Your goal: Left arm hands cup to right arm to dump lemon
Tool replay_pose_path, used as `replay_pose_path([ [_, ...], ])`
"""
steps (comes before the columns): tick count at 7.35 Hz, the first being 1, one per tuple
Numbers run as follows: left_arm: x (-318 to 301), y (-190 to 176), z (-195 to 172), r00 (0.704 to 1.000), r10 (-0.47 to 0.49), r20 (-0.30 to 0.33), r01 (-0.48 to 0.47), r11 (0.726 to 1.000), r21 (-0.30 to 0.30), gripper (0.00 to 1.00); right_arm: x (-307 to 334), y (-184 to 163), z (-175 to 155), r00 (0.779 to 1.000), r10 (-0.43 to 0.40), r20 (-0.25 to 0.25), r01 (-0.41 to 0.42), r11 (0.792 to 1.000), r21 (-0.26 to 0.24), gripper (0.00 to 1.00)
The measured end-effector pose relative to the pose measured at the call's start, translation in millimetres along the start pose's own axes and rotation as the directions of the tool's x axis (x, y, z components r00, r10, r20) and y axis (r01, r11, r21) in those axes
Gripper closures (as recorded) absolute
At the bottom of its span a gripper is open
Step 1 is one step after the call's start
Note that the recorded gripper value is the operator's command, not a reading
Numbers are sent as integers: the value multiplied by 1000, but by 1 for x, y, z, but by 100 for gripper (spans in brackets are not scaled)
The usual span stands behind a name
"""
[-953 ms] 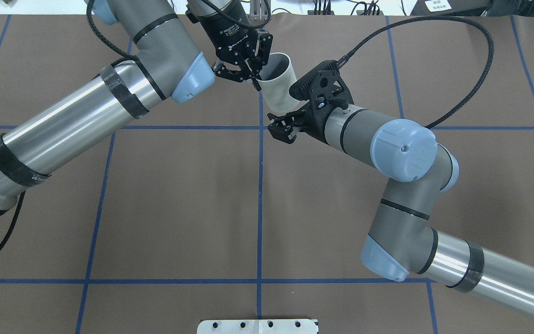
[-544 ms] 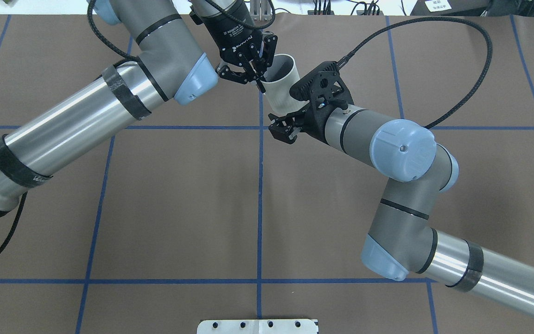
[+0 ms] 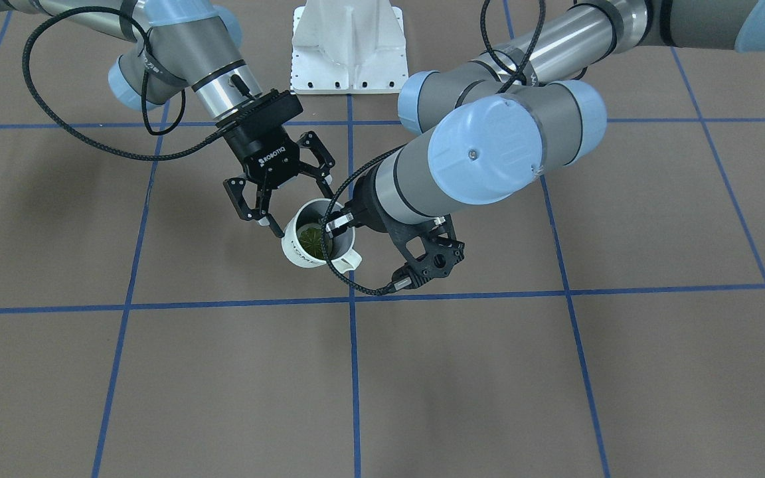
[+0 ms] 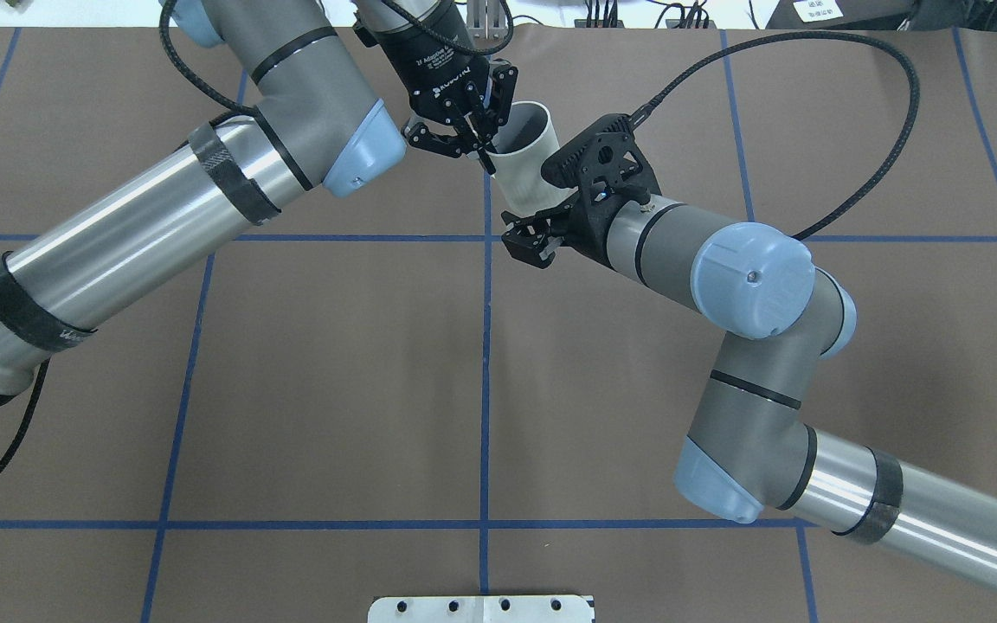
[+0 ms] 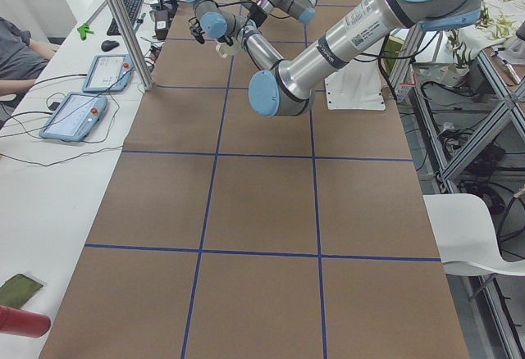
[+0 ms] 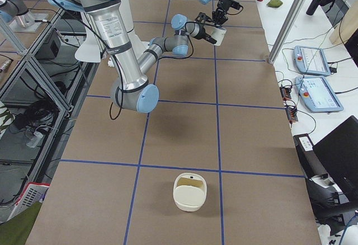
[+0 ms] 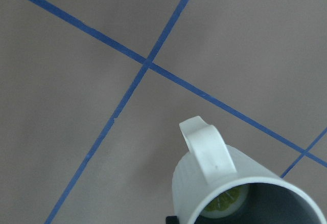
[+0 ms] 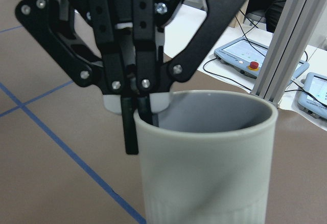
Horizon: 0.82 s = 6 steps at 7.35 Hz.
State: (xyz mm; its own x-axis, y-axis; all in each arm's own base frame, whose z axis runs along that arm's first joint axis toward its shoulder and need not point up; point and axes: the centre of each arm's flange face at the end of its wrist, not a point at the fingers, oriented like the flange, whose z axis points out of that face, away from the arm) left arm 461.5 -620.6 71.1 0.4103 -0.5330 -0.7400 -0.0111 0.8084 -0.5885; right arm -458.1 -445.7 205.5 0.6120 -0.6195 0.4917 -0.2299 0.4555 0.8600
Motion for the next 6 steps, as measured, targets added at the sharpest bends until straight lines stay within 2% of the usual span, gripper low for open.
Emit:
replay_pose_path([
  [6, -1, 1, 2, 1000, -8, 2, 8, 1000, -1, 100, 4, 1, 1, 1000, -1, -22, 1, 1000, 7, 1],
])
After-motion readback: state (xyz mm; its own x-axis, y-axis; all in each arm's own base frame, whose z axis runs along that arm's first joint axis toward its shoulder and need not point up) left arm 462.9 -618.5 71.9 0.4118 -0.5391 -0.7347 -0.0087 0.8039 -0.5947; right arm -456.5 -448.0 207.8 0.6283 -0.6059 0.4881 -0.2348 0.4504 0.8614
